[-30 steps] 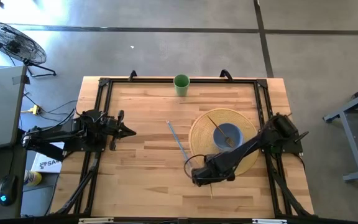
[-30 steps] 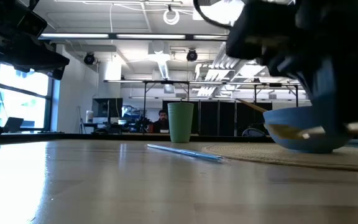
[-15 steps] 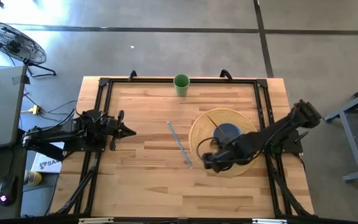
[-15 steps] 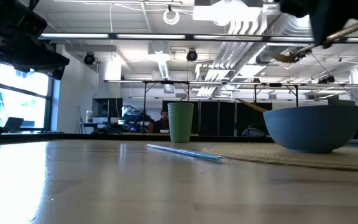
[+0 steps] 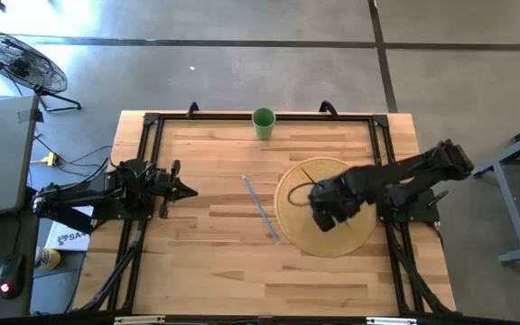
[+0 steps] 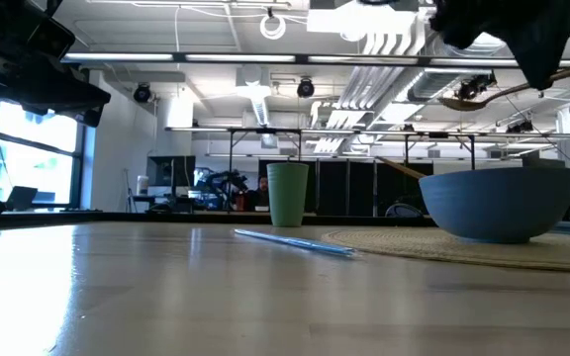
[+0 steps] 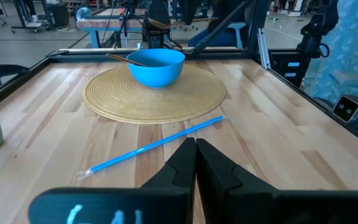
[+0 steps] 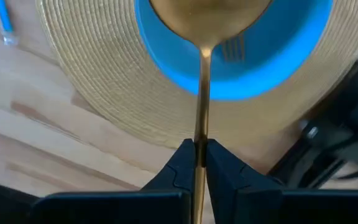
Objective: Pick & Place Utensil
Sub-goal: Put the gold spoon into the blue bowl on the brown mat
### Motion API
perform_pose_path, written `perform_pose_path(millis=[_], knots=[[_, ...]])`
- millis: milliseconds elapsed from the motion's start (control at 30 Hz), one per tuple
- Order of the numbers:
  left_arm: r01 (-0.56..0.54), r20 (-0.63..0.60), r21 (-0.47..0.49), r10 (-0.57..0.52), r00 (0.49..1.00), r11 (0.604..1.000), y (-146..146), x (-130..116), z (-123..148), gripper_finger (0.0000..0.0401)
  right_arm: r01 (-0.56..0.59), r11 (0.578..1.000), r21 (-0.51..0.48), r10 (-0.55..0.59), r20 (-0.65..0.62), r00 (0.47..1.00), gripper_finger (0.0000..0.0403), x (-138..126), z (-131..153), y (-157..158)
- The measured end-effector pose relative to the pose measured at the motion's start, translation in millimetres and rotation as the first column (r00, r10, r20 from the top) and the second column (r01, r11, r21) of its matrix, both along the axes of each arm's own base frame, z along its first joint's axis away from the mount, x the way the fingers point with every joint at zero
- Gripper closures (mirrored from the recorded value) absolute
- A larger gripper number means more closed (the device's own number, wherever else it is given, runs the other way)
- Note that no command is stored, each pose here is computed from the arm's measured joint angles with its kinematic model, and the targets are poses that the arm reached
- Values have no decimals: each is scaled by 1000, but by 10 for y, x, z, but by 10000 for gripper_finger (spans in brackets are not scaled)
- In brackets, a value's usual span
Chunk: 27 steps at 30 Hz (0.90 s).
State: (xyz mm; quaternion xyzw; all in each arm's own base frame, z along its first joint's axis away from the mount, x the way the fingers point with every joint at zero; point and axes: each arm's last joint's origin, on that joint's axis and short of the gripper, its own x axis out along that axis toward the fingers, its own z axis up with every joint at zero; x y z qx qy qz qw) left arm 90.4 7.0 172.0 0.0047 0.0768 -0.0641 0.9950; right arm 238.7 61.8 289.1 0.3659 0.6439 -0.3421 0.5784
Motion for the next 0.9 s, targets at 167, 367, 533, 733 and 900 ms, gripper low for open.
perform_pose_path(millis=[167,367,533,733,900], knots=[[0,0,0,0,1000,1000,0,0,-1,391,-284,956,76,287,-25,958,391,-17,7,-240],[0,0,0,0,1000,1000,0,0,-1,391,-487,869,86,491,-41,870,391,-45,13,-454],[0,0,0,0,1000,1000,0,0,0,391,-565,820,87,569,-26,822,391,-40,12,-566],[0,0,0,0,1000,1000,0,0,0,391,-604,795,48,606,-19,796,391,-12,4,-612],[0,0,0,0,1000,1000,0,0,0,391,-610,790,66,613,-43,789,391,76,-91,-610]])
